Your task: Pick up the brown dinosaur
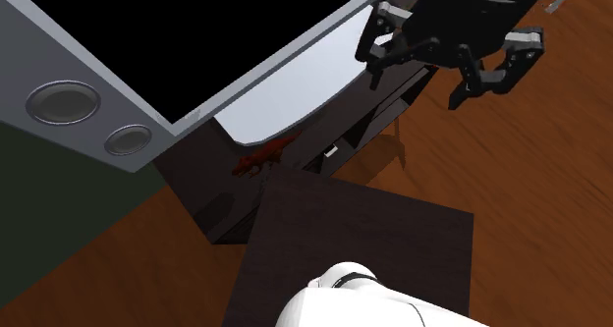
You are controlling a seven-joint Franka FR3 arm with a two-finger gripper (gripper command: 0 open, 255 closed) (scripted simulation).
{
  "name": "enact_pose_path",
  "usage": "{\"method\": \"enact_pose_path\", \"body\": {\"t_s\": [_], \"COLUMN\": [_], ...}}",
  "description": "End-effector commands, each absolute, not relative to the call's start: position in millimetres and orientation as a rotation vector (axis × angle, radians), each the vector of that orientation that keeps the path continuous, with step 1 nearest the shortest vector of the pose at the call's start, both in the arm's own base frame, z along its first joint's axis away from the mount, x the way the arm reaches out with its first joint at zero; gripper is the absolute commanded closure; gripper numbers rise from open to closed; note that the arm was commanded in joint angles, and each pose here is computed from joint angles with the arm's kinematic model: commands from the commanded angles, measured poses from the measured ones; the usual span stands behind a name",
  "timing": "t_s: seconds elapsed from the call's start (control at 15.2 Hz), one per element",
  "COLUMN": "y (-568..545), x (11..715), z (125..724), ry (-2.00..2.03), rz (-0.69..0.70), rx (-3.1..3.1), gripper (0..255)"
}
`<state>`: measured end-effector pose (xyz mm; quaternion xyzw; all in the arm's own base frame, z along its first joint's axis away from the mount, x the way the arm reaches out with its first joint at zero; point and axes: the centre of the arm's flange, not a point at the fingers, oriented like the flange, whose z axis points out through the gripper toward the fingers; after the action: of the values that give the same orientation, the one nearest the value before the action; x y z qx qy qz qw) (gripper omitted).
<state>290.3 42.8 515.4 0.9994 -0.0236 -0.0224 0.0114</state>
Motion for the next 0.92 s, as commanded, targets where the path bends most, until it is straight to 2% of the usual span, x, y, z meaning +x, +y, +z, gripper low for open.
{"method": "enact_pose_path", "body": {"t_s": [0.0,0.86], "y": [54,127], "x": [290,291], "z": [491,341], "ry": [-0.093,-0.204], "rz": [-0.068,-0.068], "rx": [3.127,3.189], "gripper": [0,0]}}
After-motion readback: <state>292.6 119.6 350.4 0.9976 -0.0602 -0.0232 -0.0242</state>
